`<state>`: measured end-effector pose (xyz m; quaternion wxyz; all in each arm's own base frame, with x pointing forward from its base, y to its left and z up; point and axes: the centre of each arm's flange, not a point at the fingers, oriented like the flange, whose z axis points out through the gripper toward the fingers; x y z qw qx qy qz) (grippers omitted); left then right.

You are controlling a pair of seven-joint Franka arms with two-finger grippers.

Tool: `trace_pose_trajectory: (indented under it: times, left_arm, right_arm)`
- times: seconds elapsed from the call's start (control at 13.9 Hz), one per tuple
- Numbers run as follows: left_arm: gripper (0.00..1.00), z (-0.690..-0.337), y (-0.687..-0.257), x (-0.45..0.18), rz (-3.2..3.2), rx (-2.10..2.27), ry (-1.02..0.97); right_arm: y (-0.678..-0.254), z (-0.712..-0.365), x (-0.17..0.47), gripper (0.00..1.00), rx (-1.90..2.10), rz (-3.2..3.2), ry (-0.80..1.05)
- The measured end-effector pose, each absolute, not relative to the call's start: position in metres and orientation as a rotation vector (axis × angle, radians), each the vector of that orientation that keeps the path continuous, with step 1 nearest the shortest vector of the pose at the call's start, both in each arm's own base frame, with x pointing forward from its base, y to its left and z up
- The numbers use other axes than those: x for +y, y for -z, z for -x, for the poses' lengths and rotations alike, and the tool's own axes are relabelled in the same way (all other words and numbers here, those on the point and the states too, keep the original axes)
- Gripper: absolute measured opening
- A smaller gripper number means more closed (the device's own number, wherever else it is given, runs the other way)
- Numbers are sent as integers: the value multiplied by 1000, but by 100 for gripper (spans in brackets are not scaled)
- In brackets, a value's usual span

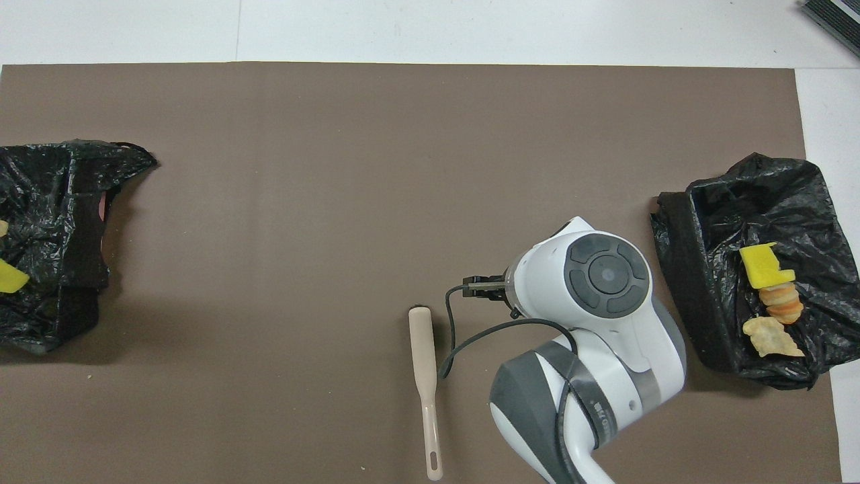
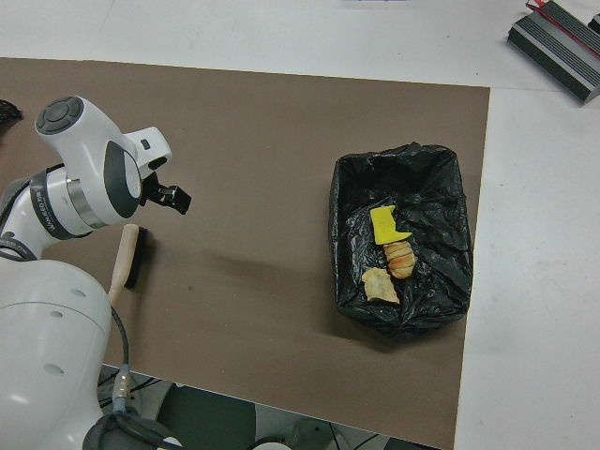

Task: Sweep and dump trash in bin
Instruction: 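Tip the dustpan into the black bag with the left gripper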

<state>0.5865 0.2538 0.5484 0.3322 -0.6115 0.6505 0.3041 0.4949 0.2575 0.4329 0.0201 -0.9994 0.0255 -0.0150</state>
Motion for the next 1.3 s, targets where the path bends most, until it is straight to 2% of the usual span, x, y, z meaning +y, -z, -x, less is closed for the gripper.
trace_pose_trajectory:
  times: [0.36, 0.58, 0.87, 1.08, 1.3]
  left_arm:
    - [31, -579, -563, 225, 1461, 1512, -991]
    - [31, -571, -587, 211, 1473, 1465, -995]
    - [31, -565, -600, 167, 1749, 1488, -814]
    - [31, -562, -590, 150, 2002, 1436, -666]
    - [31, -559, -574, 130, 2308, 1318, -499]
  right_arm:
    - [-475, -533, 201, 100, 69, 3142, 114]
    - [-519, -548, 167, 100, 82, 3152, 102]
    - [-577, -550, 115, 100, 176, 3167, 60]
    - [-616, -544, 62, 100, 178, 3175, 21]
    - [-639, -537, 6, 100, 210, 3153, 7]
